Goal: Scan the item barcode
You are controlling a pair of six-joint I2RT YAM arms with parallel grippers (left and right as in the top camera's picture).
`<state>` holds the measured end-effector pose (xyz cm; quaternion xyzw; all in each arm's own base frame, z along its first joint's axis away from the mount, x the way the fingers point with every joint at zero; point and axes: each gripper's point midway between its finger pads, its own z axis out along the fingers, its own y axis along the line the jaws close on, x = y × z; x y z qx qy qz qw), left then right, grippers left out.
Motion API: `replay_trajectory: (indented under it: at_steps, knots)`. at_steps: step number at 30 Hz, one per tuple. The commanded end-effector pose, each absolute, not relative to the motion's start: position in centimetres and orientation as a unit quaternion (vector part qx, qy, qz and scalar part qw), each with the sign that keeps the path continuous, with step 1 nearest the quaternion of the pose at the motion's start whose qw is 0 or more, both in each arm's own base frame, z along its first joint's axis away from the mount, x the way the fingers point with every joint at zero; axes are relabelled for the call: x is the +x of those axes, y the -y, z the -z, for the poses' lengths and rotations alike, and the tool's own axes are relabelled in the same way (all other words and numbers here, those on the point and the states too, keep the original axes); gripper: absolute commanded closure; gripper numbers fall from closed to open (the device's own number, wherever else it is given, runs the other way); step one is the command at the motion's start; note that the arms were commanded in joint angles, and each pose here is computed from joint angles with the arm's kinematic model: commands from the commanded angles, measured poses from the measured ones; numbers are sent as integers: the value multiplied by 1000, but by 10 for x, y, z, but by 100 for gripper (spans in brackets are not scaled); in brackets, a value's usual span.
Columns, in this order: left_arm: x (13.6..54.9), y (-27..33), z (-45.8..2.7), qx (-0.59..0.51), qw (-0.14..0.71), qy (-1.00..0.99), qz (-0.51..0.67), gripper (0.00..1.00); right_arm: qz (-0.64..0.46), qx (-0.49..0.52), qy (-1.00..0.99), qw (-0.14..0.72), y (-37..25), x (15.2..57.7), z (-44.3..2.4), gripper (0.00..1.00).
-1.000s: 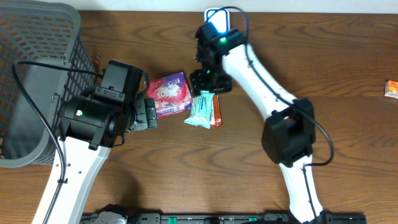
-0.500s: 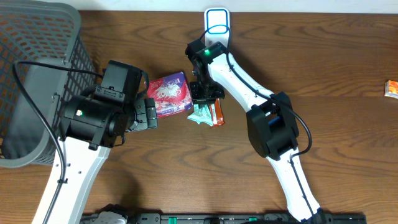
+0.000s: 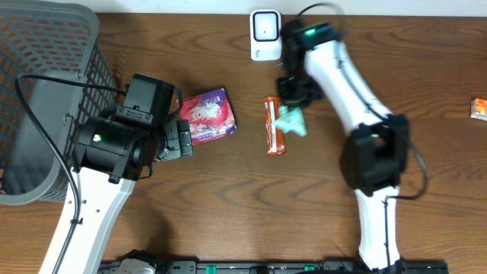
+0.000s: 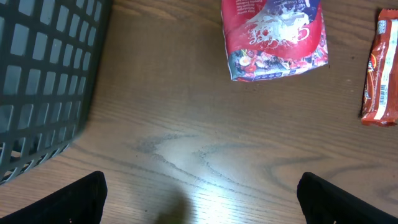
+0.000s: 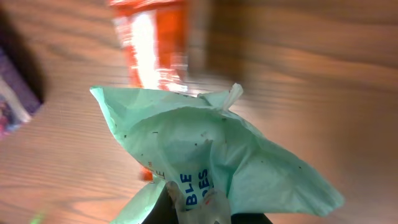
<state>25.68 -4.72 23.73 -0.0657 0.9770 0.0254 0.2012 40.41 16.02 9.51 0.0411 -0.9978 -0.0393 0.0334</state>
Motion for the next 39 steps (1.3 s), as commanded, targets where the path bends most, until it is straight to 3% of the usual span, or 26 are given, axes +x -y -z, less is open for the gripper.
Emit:
replay_trajectory:
  at_steps: [1, 12, 17, 20, 24, 26, 29, 30, 32, 36, 39]
  knots:
    - [256, 45, -235, -67, 196, -978, -30, 2, -18, 32, 999, 0, -117, 416, -114, 99]
    - [256, 45, -235, -67, 197, -978, -30, 2, -293, -106, 950, -2, -1, 408, -91, 99]
    - [256, 45, -235, -67, 197, -978, -30, 2, -312, -104, 944, -13, -3, 406, -64, 97]
    - [256, 45, -235, -67, 197, -978, -30, 2, -309, -94, 946, -15, -15, 400, -44, 81]
    - [256, 45, -235, -67, 197, -978, -30, 2, -275, -72, 959, -4, -46, 390, -28, 74]
    - [256, 45, -235, -67, 197, -978, -30, 2, -268, -63, 961, -8, -59, 391, -34, 65]
    - [256, 45, -235, -67, 197, -978, -30, 2, -268, -53, 962, -21, -69, 398, -59, 18]
    - [256, 45, -235, -67, 197, -978, -29, 2, -266, -50, 962, -24, -71, 401, -71, 9]
    - [256, 45, -235, -67, 197, -978, -30, 2, -262, -40, 964, -29, -73, 406, -92, 1]
    - [256, 45, -235, -67, 197, -978, -30, 2, -244, -32, 969, -33, -79, 408, -122, 1]
    - [256, 45, -235, -67, 197, -978, -30, 2, -195, -9, 981, 0, -95, 399, -116, 12]
